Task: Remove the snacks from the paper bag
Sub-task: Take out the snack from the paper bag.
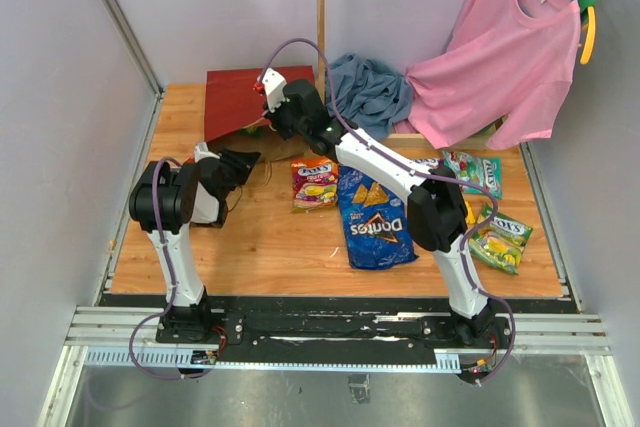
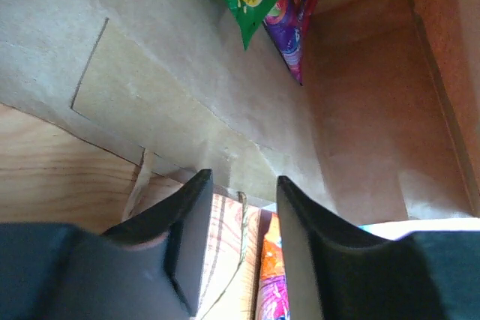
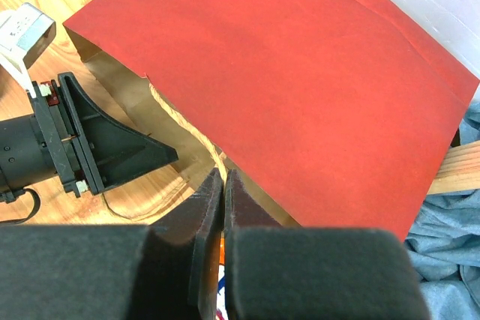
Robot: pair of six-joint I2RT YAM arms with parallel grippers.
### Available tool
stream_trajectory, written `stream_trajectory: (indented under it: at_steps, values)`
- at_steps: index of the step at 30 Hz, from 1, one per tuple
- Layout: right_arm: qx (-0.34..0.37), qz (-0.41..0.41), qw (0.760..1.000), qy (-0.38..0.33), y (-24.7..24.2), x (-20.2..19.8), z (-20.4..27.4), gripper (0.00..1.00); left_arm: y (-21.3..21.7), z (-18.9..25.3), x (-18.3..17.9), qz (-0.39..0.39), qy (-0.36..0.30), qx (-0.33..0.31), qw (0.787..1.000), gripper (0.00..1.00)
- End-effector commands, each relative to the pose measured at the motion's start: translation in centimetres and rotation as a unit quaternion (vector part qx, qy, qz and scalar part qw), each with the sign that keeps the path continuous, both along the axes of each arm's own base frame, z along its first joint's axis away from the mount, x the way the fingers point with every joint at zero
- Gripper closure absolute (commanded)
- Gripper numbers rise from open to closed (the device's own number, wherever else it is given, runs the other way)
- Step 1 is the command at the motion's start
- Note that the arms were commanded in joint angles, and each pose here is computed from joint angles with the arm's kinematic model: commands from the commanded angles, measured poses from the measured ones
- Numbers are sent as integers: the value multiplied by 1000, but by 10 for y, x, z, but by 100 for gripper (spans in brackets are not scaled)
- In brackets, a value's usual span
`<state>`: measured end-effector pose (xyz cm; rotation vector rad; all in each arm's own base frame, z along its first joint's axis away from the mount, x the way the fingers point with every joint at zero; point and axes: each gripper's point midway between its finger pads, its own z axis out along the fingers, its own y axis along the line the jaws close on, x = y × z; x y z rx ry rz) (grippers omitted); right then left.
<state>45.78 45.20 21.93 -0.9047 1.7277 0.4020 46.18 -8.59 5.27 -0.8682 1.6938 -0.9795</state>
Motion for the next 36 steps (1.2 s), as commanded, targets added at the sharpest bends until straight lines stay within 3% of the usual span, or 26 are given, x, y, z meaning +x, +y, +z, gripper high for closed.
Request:
stream_trajectory:
  at_steps: [1, 5, 19, 22, 29, 36]
  values:
    - [18, -4, 999, -28, -3, -1, 30, 99, 8, 31, 17, 27, -60, -21, 998, 52]
    - [20, -4, 999, -24, -1, 0, 28, 99, 18, 29, 24, 55, -50, -8, 997, 47]
    - [49, -20, 998, -17, 0, 1, 37, 99, 32, 16, 49, 107, -43, -43, 992, 48]
    - [74, -24, 997, -11, 11, -1, 45, 99, 33, 21, 53, 112, -53, -49, 991, 48]
    - [49, -13, 998, -37, 49, -8, 46, 99, 35, 27, 53, 117, -62, -54, 990, 49]
    - [47, -10, 998, -34, 57, -8, 39, 99, 34, 22, 55, 122, -62, -62, 989, 49]
